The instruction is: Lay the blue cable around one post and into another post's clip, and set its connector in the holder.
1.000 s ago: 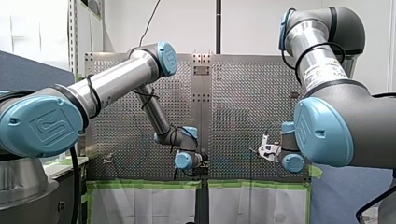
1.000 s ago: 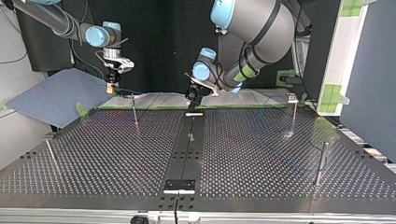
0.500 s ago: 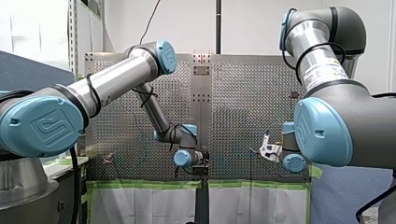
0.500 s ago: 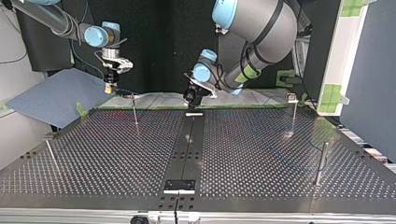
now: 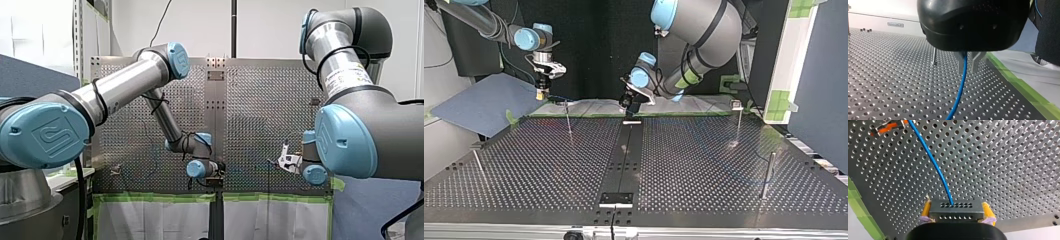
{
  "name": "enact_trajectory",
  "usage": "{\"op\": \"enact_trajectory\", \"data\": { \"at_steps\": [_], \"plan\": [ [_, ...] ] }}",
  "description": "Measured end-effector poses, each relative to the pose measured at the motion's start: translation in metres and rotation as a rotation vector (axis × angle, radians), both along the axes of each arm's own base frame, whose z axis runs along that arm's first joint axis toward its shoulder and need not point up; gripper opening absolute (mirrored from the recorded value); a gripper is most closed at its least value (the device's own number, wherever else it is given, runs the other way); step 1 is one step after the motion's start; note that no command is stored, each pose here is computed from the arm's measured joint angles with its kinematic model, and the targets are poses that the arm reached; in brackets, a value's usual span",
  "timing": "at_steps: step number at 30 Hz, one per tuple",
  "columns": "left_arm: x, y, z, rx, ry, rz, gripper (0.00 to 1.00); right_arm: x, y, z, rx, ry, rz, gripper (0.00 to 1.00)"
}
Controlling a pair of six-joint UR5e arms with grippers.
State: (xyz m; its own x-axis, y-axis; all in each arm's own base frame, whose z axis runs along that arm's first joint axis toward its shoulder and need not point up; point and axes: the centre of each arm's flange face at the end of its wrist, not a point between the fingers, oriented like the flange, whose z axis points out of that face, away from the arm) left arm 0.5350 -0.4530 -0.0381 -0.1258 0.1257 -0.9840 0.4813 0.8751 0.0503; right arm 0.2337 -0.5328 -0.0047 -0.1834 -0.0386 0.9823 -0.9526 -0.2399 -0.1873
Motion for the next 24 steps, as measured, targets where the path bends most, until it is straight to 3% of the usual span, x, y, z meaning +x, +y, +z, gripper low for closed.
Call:
{"op": "enact_trajectory", "data": {
  "at_steps": [4, 11, 16, 24],
  "plan": [
    [-0.0002, -0.0001, -0.0001, 0.0, 0.0, -0.001, 0.05, -0.0001, -0.0001, 0.0001, 0.0, 0.0, 0.0, 0.02],
    [-0.001, 0.0, -0.0007, 0.003, 0.007, -0.004, 0.05, -0.0002, -0.0002, 0.0002, -0.001, 0.0, 0.0, 0.02],
    [-0.0024, 0.0009, -0.0021, 0.009, 0.024, -0.023, 0.2, -0.0018, -0.0011, 0.0004, -0.003, -0.001, -0.004, 0.02],
    [-0.0048, 0.0018, -0.0043, 0.014, 0.054, -0.067, 0.2, -0.0053, -0.0029, 0.0007, -0.008, 0.005, -0.016, 0.02]
  ]
}}
